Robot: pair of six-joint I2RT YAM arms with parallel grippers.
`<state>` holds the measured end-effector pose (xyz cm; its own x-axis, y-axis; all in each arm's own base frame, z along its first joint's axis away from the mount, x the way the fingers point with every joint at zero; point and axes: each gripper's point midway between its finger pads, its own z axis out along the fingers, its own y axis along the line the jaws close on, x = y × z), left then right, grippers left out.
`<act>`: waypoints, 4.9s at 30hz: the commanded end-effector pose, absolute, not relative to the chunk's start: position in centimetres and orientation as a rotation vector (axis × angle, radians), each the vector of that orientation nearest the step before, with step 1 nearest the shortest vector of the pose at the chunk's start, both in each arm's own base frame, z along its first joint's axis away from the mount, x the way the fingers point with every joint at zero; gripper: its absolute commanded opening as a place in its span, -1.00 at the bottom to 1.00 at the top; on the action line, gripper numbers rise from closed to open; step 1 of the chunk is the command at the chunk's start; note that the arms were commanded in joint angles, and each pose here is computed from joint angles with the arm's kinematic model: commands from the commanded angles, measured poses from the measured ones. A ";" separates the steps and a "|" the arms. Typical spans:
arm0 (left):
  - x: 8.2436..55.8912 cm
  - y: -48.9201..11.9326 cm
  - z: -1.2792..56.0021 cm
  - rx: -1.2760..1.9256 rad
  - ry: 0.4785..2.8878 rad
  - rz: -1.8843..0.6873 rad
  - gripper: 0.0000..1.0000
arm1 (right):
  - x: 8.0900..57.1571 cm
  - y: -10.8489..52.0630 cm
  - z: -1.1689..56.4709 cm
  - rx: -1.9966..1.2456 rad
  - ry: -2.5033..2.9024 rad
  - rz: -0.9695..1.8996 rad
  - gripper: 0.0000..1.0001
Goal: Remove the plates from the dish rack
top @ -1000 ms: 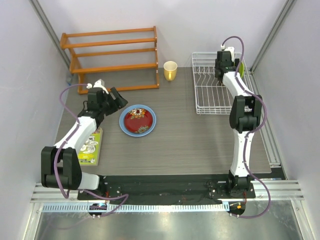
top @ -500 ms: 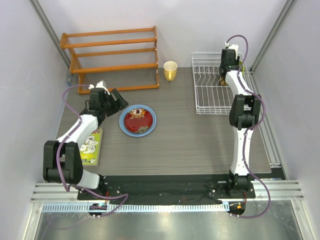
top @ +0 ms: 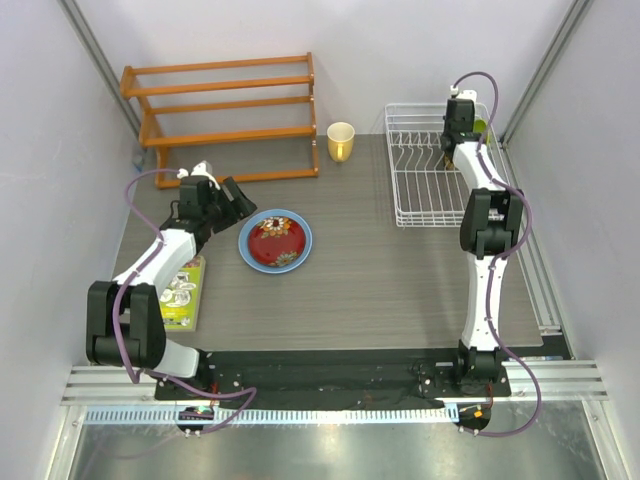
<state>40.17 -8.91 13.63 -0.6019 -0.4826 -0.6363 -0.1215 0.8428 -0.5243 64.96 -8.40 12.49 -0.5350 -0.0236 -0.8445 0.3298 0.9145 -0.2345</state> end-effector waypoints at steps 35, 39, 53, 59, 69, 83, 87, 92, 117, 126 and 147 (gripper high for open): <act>39.5 -16.4 20.6 -0.261 1.959 -1.128 0.59 | 45.0 22.6 28.1 0.064 1.915 0.663 -0.87; 39.3 -17.8 20.3 -0.266 1.938 -1.231 0.59 | 43.7 26.0 26.6 0.047 1.937 0.831 -0.86; 39.3 -23.5 19.4 -0.233 1.909 -1.401 0.58 | 40.9 33.3 24.6 0.000 1.960 1.125 -0.85; 39.4 -23.7 18.9 -0.243 1.904 -1.395 -0.46 | 39.9 33.5 24.7 0.001 1.944 1.181 -0.84; 39.6 -21.3 17.9 -0.261 1.998 -1.133 -1.00 | 39.9 32.2 24.2 0.004 1.985 1.094 0.05; 36.9 -14.1 12.4 -0.391 2.255 -0.678 -1.00 | 42.1 20.7 21.0 0.161 2.071 0.695 0.27; 36.5 -14.2 10.6 -0.415 2.310 -0.674 -1.00 | 42.3 18.8 20.7 0.187 2.074 0.668 0.27; 35.7 -14.0 9.4 -0.435 2.352 -0.664 -1.00 | 42.4 17.0 20.5 0.210 2.076 0.629 0.27; 35.8 -12.2 7.3 -0.401 2.458 -0.481 0.52 | 47.2 2.5 25.1 0.327 1.999 -0.040 0.36; 37.2 -11.0 8.7 -0.387 2.446 -0.372 0.56 | 50.4 -5.2 25.2 0.439 1.963 -0.303 0.42; 40.7 -14.7 18.0 -0.179 2.181 -0.610 0.99 | 61.2 -13.4 21.1 0.423 1.970 -0.457 0.28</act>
<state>39.36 -13.95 15.29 -0.6823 -0.3484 -0.6427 0.0037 0.8775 -0.4795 60.20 -12.49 18.50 -0.4668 0.1159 -0.8767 0.4697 0.8725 -0.1348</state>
